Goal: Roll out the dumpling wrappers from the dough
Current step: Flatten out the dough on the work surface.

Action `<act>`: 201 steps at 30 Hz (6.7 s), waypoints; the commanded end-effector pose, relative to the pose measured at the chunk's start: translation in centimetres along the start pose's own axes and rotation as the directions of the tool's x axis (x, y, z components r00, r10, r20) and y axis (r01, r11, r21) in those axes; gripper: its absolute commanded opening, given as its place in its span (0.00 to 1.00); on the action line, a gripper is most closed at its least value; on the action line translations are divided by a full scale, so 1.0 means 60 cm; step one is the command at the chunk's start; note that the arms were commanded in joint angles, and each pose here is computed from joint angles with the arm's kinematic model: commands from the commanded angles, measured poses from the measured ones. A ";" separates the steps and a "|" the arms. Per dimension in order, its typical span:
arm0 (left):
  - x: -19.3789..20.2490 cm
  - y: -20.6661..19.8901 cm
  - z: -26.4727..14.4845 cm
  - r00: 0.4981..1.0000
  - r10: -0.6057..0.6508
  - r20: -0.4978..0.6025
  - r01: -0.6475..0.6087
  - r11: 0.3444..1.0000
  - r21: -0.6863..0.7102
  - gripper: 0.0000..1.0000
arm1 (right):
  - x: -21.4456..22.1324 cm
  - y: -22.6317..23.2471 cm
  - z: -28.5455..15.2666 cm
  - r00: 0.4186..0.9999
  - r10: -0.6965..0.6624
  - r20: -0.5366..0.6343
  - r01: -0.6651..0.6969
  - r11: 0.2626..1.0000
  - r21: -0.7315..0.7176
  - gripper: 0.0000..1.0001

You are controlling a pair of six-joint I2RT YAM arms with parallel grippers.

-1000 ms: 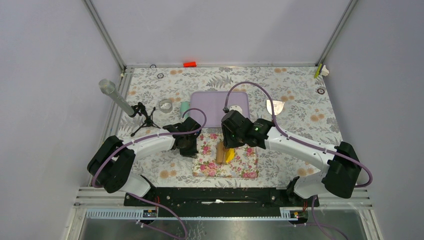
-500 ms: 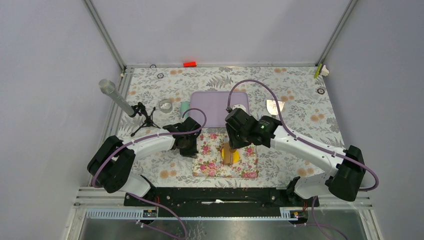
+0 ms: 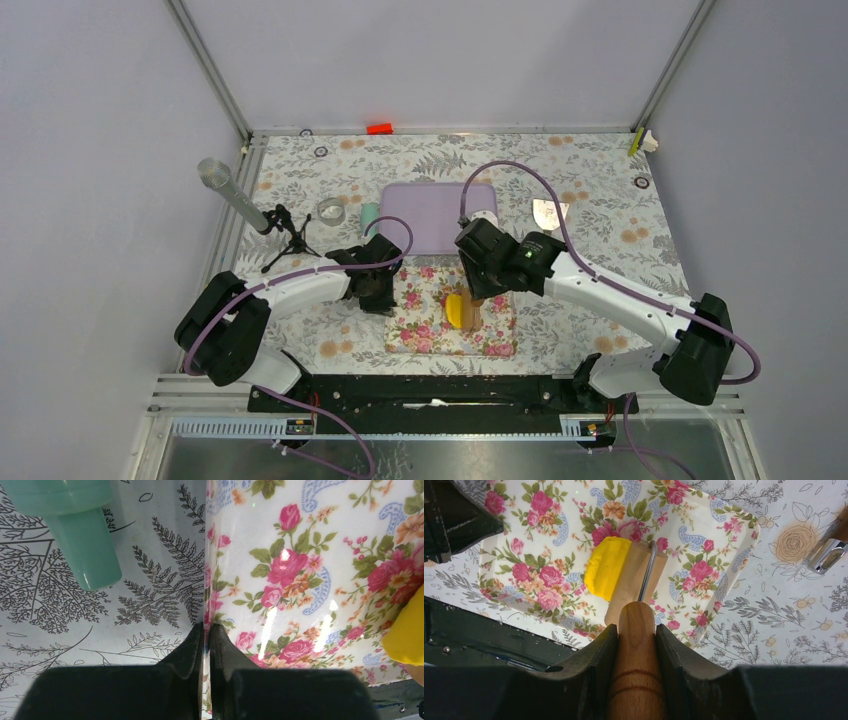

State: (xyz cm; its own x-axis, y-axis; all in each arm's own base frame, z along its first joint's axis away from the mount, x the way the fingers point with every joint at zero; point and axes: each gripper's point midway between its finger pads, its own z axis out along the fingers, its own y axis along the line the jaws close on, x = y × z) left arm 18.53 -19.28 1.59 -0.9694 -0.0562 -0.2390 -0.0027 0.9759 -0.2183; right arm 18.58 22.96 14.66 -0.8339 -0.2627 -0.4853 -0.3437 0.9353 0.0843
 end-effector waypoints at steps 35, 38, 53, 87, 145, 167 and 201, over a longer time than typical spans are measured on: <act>0.002 0.022 0.003 1.000 0.027 -0.009 -0.028 0.997 -0.074 0.00 | -0.011 -0.017 -0.007 0.998 0.049 0.041 -0.050 0.999 0.010 0.00; 0.002 0.022 0.004 1.000 0.027 -0.010 -0.028 0.997 -0.075 0.00 | -0.041 -0.009 -0.044 0.992 0.068 0.107 -0.065 0.997 -0.031 0.00; 0.004 0.023 0.005 1.000 0.027 -0.014 -0.028 0.997 -0.074 0.00 | 0.017 -0.018 0.005 0.998 0.070 0.003 -0.070 0.998 -0.006 0.00; 0.007 0.023 0.006 0.999 0.023 -0.021 -0.025 0.997 -0.071 0.00 | 0.036 -0.005 0.013 0.989 0.137 -0.049 -0.138 0.990 -0.016 0.00; 0.007 0.022 0.008 0.999 0.029 -0.020 -0.031 0.997 -0.068 0.00 | 0.021 -0.074 -0.025 0.996 0.087 0.007 -0.087 0.979 0.183 0.00; 0.007 0.021 0.005 0.999 0.029 -0.015 -0.030 0.998 -0.063 0.00 | -0.028 0.009 0.014 1.000 0.005 0.023 -0.006 1.000 0.022 0.00; 0.005 0.020 0.003 0.999 0.035 -0.014 -0.036 0.997 -0.061 0.00 | 0.065 -0.020 0.078 0.995 -0.021 -0.097 0.032 0.993 0.113 0.00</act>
State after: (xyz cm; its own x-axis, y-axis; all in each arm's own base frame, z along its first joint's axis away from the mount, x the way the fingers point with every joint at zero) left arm 18.53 -19.27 1.59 -0.9723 -0.0490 -0.2287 -0.0004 0.9782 -0.2077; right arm 19.90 26.62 12.70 -0.8234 -0.1754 -0.5397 -0.3129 0.9337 0.1739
